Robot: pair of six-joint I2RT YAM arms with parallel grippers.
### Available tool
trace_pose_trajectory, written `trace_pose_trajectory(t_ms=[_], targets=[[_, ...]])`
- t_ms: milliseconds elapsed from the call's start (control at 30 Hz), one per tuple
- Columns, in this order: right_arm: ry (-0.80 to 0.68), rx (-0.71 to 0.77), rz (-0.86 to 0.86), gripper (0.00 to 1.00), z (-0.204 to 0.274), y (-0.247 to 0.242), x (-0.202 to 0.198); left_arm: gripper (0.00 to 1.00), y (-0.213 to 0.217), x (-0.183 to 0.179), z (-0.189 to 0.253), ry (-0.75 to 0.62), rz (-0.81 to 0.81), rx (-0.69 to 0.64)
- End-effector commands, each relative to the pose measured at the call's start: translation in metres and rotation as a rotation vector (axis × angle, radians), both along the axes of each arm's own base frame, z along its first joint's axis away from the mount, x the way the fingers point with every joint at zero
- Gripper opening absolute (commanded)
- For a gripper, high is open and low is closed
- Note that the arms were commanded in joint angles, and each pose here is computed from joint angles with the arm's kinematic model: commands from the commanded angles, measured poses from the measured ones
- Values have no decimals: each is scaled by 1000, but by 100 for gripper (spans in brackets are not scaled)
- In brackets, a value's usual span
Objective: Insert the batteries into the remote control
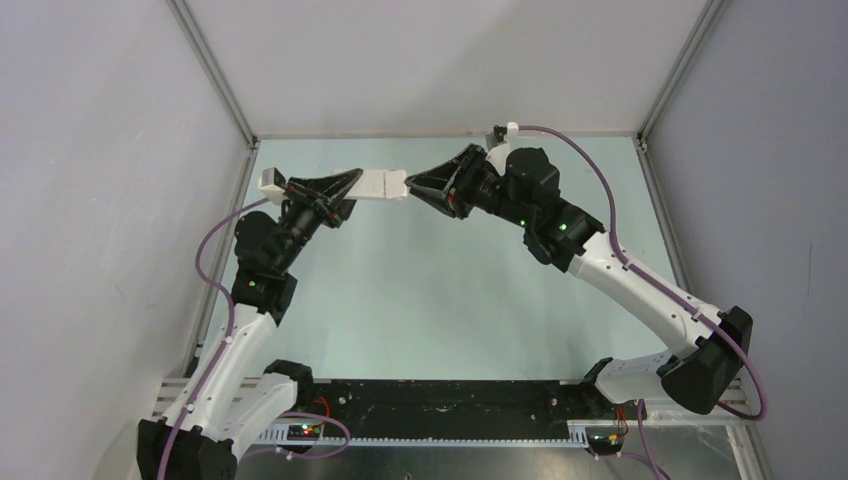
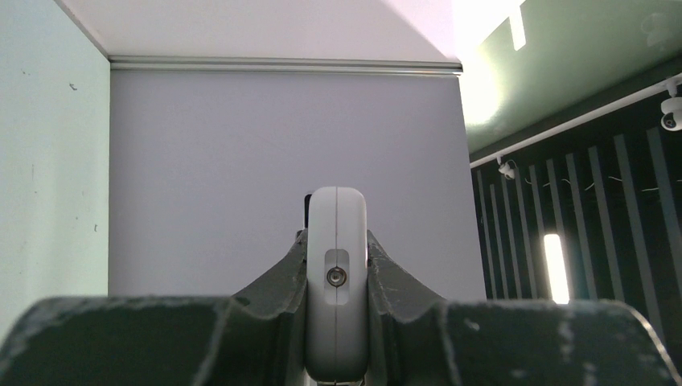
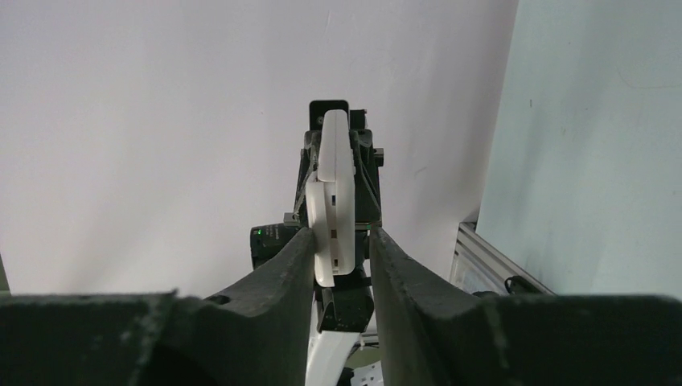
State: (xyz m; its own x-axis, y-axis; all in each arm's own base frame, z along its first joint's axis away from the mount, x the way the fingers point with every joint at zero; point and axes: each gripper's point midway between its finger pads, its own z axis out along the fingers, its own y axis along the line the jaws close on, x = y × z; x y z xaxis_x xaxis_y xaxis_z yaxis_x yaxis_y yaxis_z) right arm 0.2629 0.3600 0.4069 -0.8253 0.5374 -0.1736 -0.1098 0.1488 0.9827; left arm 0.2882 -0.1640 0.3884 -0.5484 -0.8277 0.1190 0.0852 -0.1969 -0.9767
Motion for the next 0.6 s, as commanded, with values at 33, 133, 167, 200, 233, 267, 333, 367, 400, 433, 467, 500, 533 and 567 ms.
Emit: trace_pose_trajectory(t_ms=[33,133,167,200,233,267,333,367,400,433,467,500,533,567], targets=[[23,-39,-22,41,-13,-1,2,0,-1,-13,14,-40,-28,-35],[20,-46,-26,48,-14,-2,2,0,-2,-11,10,-28,-28,-26],[17,-47,-28,49,-14,-2,2,0,-2,-11,9,-24,-27,-23],[13,-46,-29,52,-12,-3,2,0,-2,-10,8,-19,-26,-19],[6,-46,-32,52,-11,-3,2,0,-2,-10,7,-18,-25,-18],[2,-44,-33,54,-10,-3,1,0,-2,-10,5,-13,-25,-15],[-2,-41,-39,54,-8,-5,2,0,-2,-9,3,-4,-23,-14],[-2,-40,-40,54,-7,-5,1,0,-1,-9,3,-2,-20,-13],[0,-40,-42,55,-7,-5,1,0,-1,-9,1,6,-18,-9],[0,-38,-43,55,-7,-6,1,0,-1,-9,1,7,-12,-4],[0,-34,-45,57,-6,-6,2,0,0,-8,-2,20,-9,2],[0,-33,-46,58,-6,-6,1,0,0,-8,-2,20,-3,9],[-2,-35,-51,61,-5,-7,2,0,1,-8,-4,31,0,15],[-13,-43,-60,66,-5,-8,3,0,1,-8,-7,40,2,24]])
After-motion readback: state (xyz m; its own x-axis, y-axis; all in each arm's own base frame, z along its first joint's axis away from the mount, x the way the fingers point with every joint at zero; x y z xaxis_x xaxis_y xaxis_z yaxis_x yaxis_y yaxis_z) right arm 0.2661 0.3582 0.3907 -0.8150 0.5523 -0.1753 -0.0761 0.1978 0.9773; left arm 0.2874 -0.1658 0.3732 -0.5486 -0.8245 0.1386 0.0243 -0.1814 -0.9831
